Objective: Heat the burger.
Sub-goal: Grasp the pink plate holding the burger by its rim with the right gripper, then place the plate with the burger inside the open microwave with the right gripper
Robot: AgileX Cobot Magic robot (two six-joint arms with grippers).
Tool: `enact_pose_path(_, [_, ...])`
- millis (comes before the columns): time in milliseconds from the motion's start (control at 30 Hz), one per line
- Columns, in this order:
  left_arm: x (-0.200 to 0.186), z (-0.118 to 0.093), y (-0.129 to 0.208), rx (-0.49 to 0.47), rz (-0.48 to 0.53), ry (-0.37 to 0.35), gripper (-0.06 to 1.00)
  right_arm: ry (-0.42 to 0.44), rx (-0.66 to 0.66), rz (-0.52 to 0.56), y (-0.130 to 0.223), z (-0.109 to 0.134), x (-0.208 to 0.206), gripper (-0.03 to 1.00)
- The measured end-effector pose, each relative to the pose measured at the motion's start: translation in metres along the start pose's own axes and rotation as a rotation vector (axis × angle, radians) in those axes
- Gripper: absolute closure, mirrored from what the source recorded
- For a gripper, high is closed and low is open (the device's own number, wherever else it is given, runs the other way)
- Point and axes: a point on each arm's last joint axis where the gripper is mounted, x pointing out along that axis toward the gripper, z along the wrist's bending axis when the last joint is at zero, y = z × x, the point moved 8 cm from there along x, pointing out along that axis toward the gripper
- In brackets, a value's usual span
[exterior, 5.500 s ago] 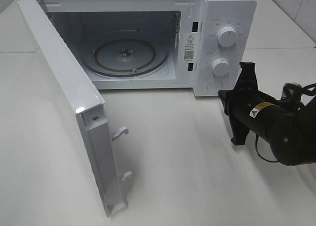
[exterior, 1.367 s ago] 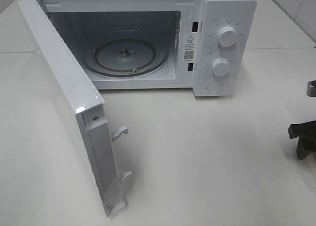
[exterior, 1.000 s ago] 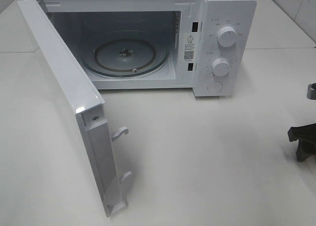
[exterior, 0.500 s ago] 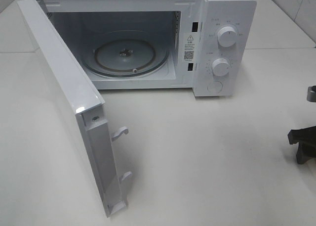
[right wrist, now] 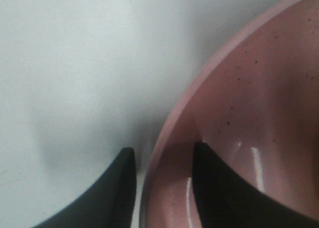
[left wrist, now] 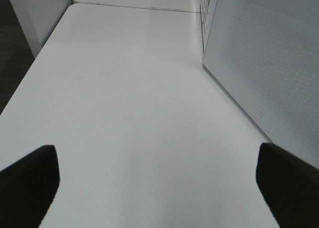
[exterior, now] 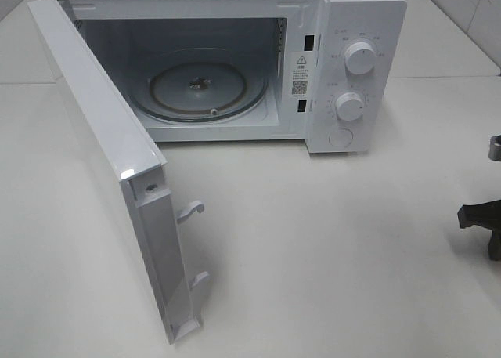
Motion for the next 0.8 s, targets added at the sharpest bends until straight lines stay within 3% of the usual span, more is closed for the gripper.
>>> enact_pose_path(67, [0.0,0.0,0.0,0.0,0.0,0.0,-0.05,0.001,-0.001,-0.002,0.0,-0.001,0.0,0.71])
enact_pose_path(233, [0.0,0.0,0.0,0.0,0.0,0.0,-0.05,0.002,-0.002,-0.01,-0.001,-0.001,-0.003,0.86])
enact_pose_path(600, [0.0,0.0,0.0,0.0,0.0,0.0,-0.05,0.01,-0.024,-0.014,-0.002,-0.002,-0.003,0.86])
enact_pose_path(800, [0.0,0.0,0.0,0.0,0.0,0.0,-0.05,0.032,-0.128,0.009,0.001,0.01,-0.005,0.89])
